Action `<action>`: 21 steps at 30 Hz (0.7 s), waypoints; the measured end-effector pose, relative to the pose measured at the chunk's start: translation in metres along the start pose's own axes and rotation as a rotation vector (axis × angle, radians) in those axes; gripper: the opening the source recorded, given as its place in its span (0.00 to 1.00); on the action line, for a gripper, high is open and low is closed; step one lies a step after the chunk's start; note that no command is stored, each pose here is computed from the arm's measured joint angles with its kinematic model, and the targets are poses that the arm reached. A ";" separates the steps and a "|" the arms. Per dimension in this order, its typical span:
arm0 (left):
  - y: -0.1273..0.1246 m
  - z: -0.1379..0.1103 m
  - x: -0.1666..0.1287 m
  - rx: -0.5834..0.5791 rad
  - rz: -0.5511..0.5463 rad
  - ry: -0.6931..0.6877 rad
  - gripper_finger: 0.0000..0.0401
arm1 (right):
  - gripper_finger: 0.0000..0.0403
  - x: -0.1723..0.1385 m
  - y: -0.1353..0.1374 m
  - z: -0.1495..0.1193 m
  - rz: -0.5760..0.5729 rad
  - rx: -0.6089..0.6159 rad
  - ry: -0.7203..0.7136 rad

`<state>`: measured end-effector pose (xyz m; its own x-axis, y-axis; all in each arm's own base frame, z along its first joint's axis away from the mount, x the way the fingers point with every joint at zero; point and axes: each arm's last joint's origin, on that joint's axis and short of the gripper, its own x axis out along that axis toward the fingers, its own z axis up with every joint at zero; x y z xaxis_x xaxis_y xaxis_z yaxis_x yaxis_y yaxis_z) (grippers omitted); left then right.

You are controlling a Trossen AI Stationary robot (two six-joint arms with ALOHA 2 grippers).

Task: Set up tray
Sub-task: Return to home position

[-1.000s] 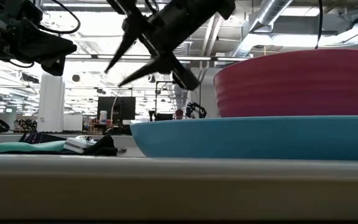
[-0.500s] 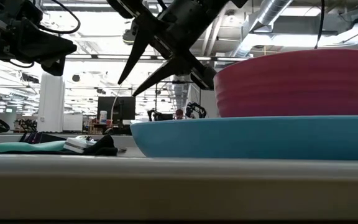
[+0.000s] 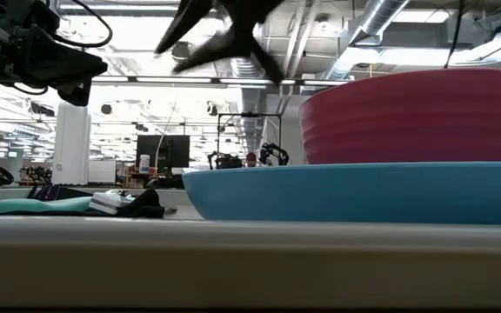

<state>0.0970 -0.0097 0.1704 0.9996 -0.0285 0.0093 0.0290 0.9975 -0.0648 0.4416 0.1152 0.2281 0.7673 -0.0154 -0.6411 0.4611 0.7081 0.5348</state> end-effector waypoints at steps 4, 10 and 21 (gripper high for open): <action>0.000 0.000 0.000 0.000 0.000 0.000 0.10 | 0.24 -0.034 0.004 0.004 -0.084 -0.140 -0.028; 0.000 0.000 0.000 0.000 0.000 0.000 0.10 | 0.24 -0.079 -0.016 -0.004 -0.216 -0.251 -0.080; 0.000 0.000 0.000 0.000 0.000 0.000 0.10 | 0.24 -0.138 -0.086 -0.031 0.179 -0.321 -0.171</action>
<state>0.0970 -0.0097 0.1704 0.9996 -0.0283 0.0094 0.0289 0.9975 -0.0648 0.2826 0.0780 0.2535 0.8984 0.0305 -0.4382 0.1714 0.8942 0.4136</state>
